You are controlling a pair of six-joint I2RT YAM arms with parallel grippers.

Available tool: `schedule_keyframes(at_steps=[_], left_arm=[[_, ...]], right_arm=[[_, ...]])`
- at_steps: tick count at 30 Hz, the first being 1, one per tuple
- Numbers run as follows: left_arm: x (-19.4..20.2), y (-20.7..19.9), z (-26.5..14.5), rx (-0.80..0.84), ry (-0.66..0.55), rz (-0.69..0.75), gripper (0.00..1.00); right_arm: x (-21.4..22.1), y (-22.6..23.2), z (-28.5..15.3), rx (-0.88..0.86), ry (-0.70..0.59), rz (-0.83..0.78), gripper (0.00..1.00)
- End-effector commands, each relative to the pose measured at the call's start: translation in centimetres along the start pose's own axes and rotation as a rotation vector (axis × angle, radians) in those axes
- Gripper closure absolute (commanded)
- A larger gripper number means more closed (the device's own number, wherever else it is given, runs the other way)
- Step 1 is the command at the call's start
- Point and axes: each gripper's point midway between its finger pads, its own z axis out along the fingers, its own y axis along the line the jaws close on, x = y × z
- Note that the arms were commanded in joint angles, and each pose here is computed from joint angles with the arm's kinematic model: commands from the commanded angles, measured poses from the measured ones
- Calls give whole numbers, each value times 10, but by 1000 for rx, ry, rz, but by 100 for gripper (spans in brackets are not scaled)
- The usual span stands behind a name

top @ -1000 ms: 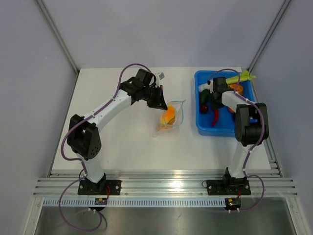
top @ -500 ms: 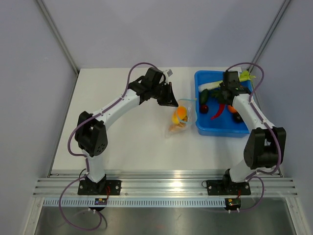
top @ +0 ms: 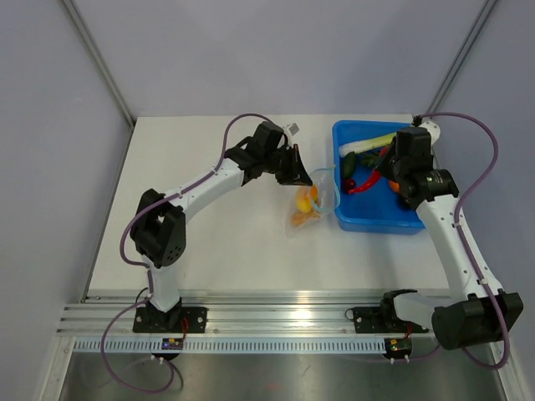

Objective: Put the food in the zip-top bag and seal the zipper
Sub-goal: Place the fake vegetable in the zipper food storage bag.

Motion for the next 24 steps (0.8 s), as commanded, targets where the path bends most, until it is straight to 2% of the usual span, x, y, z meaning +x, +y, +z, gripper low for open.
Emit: schedule_keyframes(at_steps=[1, 2, 3, 5, 14, 24], left_arm=[[-3, -10, 6, 62, -8, 22, 100], [-2, -9, 7, 60, -4, 23, 100], [0, -10, 6, 63, 4, 25, 100], [2, -9, 5, 58, 9, 30, 100], [5, -9, 1, 60, 15, 35, 100], [6, -12, 2, 78, 24, 37, 100]], right_arm=[[10, 11, -12, 30, -18, 66, 100], [22, 24, -14, 29, -5, 38, 100], [17, 17, -14, 109, -55, 26, 100], [25, 21, -17, 194, -67, 12, 100], [50, 26, 0, 325, -90, 10, 100], [71, 56, 5, 302, -84, -6, 100]])
